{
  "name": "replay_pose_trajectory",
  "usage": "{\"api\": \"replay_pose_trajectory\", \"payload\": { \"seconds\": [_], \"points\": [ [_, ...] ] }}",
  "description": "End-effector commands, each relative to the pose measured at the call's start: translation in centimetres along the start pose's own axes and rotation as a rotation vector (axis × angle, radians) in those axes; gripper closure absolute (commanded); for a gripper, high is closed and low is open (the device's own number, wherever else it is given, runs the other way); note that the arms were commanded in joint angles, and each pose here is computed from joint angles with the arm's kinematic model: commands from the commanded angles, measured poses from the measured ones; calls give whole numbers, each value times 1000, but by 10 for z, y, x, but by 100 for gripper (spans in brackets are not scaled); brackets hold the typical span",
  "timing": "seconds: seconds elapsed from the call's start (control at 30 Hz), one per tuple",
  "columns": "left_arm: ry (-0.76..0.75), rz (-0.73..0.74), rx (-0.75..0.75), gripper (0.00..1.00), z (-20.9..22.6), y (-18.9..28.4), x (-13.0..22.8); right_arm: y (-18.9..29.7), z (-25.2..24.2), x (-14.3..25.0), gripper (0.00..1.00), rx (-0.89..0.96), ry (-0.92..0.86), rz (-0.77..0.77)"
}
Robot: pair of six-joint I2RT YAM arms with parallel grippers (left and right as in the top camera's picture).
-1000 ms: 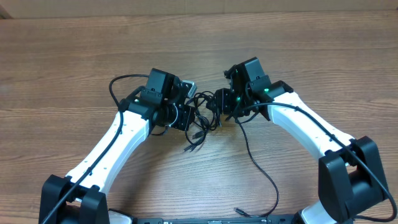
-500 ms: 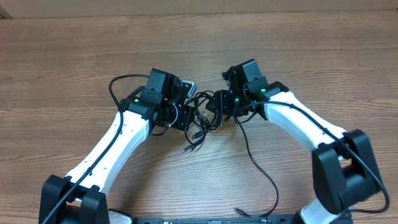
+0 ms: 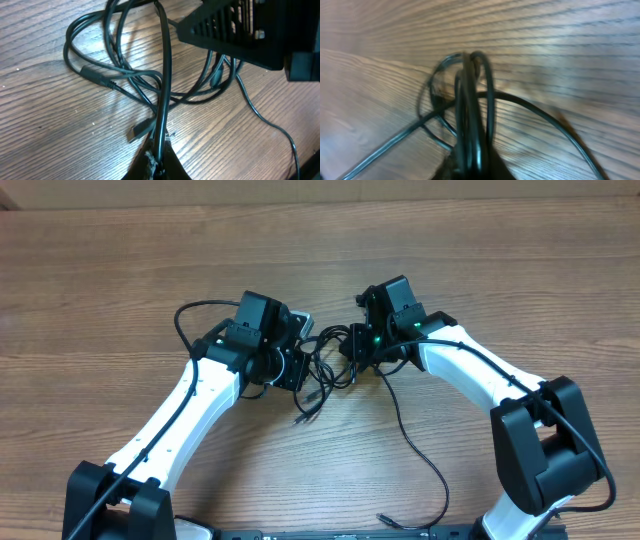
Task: Untangle cables
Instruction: 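Pull the left gripper leftward with a cable strand, stretching it out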
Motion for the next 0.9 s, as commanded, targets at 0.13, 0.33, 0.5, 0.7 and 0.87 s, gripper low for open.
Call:
{"api": "replay_pose_trajectory", "payload": {
  "seconds": [0.13,0.33,0.5,0.7,0.87],
  "points": [
    [-54,-58,18,96,-10,17,-5,-2,-11,4,96,148,-74,-5],
    [6,-296,-62,96,-23,73,-10,-1,-14,5,96,177,-124,-9],
    [268,-541,-291,96,-12,123,3,-1,-14,6,96,180,-127,-2],
    [507,-752,-539,96,6,164,29,-1,-15,7,96,200,-129,2],
    [611,-843,-715,96,18,176,41,-1,-17,7,96,220,-137,-1]
  ]
}}
Point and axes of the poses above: each gripper's point midway between its finger pads, its own y axis back along the fingers, its own z axis along the line the jaws close on, x = y × z, the point moved 10 cm from there along y, back along the fingers, and after that the axes turned 10 degrees about y, right-handed, at the moved point
